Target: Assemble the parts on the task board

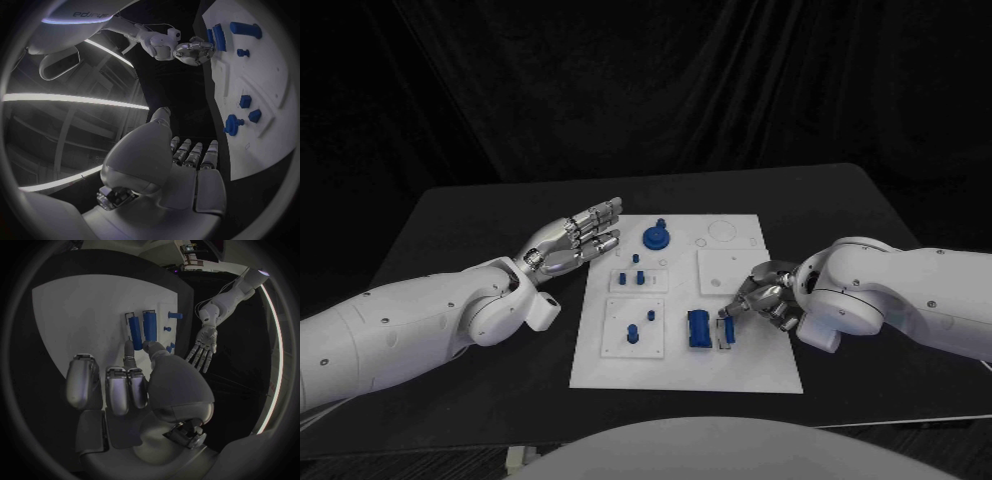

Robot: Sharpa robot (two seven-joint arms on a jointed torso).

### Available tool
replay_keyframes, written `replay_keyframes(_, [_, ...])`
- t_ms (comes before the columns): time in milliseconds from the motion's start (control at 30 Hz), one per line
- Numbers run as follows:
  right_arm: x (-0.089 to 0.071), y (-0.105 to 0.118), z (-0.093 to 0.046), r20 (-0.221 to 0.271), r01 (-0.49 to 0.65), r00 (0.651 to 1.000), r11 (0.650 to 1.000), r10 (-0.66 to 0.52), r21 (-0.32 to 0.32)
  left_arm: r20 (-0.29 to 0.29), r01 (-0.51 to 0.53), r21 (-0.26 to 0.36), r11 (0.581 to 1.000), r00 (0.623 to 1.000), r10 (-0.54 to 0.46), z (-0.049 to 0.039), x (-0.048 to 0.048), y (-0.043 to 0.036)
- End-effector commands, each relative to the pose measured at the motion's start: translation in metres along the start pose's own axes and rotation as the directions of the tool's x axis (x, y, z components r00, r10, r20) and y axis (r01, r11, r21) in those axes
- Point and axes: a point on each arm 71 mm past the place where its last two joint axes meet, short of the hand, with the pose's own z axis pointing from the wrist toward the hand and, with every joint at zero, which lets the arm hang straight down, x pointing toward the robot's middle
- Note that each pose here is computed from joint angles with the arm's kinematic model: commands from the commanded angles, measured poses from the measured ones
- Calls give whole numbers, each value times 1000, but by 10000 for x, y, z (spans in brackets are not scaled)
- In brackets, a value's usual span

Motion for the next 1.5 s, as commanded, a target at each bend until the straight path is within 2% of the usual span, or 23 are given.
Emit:
replay_keyframes(33, [6,-15,13,-13,17,1000,1000,-17,11,-7,11,44,999,1000,-11,1,18,-30])
replay_keyframes(500, [-12,-19,28,7,37,999,999,-37,13,-7,11,43,999,1000,-11,-4,15,-30])
replay_keyframes(1500, [95,-53,57,-14,48,999,999,-48,22,-11,15,36,999,1000,-14,1,23,-25])
